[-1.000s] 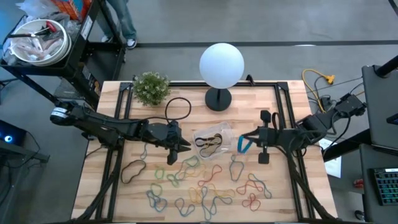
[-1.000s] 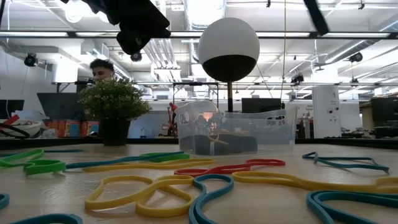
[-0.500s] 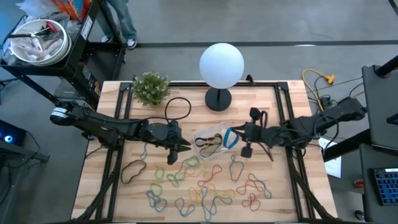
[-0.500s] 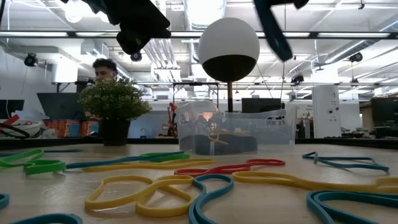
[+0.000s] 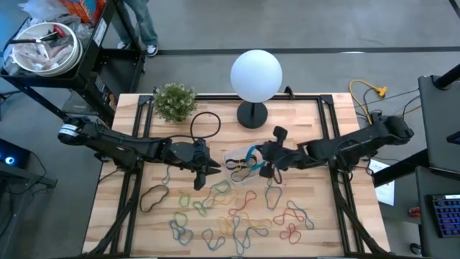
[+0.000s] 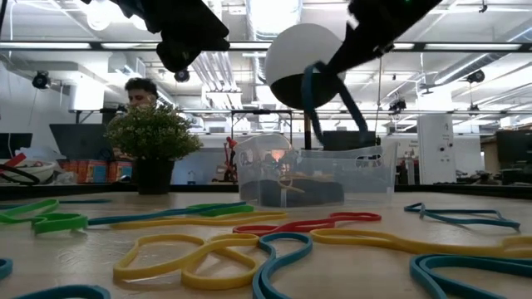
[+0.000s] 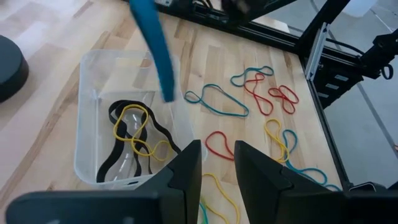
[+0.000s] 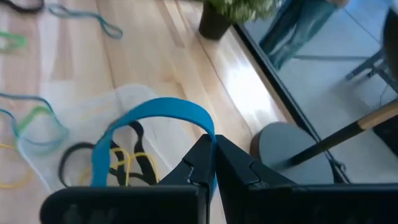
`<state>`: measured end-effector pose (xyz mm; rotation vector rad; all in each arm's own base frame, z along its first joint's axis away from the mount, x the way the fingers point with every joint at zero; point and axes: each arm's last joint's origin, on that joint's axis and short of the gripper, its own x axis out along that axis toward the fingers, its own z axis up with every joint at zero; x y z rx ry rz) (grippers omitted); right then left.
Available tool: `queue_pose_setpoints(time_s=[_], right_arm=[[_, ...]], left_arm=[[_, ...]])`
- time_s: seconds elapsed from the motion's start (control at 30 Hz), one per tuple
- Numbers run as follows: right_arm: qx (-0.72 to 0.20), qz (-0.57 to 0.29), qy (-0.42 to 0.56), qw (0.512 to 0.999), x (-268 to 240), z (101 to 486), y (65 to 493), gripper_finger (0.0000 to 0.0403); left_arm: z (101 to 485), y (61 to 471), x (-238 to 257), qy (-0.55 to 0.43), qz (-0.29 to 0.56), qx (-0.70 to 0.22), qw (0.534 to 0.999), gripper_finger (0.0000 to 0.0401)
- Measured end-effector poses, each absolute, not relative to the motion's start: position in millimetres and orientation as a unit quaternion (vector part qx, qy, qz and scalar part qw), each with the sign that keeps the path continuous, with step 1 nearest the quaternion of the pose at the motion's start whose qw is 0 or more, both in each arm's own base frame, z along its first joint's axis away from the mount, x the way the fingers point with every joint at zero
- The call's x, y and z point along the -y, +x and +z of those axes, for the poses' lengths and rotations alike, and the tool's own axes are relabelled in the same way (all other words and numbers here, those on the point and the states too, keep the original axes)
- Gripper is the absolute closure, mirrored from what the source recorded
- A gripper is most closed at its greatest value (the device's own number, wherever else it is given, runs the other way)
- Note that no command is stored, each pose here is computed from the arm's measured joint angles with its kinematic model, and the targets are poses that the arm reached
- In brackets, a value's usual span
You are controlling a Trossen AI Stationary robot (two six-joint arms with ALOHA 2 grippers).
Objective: Pick and place rubber bands into bin
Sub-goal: Put the blue rubber band into the transparent bin
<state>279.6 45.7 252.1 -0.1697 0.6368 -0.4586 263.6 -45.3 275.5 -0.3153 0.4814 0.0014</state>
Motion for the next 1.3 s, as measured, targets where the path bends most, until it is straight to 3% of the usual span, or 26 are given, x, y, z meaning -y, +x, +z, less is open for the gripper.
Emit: queue_pose_setpoints(time_s=[0.17, 0.4, 0.63, 1.07, 1.3], right_arm=[[-0.348, -0.218, -0.078, 0.908, -42, 230, 292, 0.0394], [-0.411, -0.141, -0.028, 0.900, -33, 204, 305, 0.0394], [-0.416, -0.147, 0.018, 0.897, -17, 202, 307, 0.0391], [-0.407, -0.053, 0.049, 0.910, -6, 218, 302, 0.0298], [-0.382, -0.022, 0.033, 0.923, -6, 237, 293, 0.0277]], left_arm=[[275, 264, 45, -0.155, 0.001, -0.238, 0.959, 0.0321], [275, 264, 45, -0.155, 0.001, -0.238, 0.959, 0.0321], [275, 264, 45, -0.155, 0.001, -0.238, 0.959, 0.0322], [273, 262, 45, -0.153, 0.004, -0.251, 0.956, 0.0321], [254, 249, 43, -0.168, 0.041, -0.360, 0.917, 0.0321]])
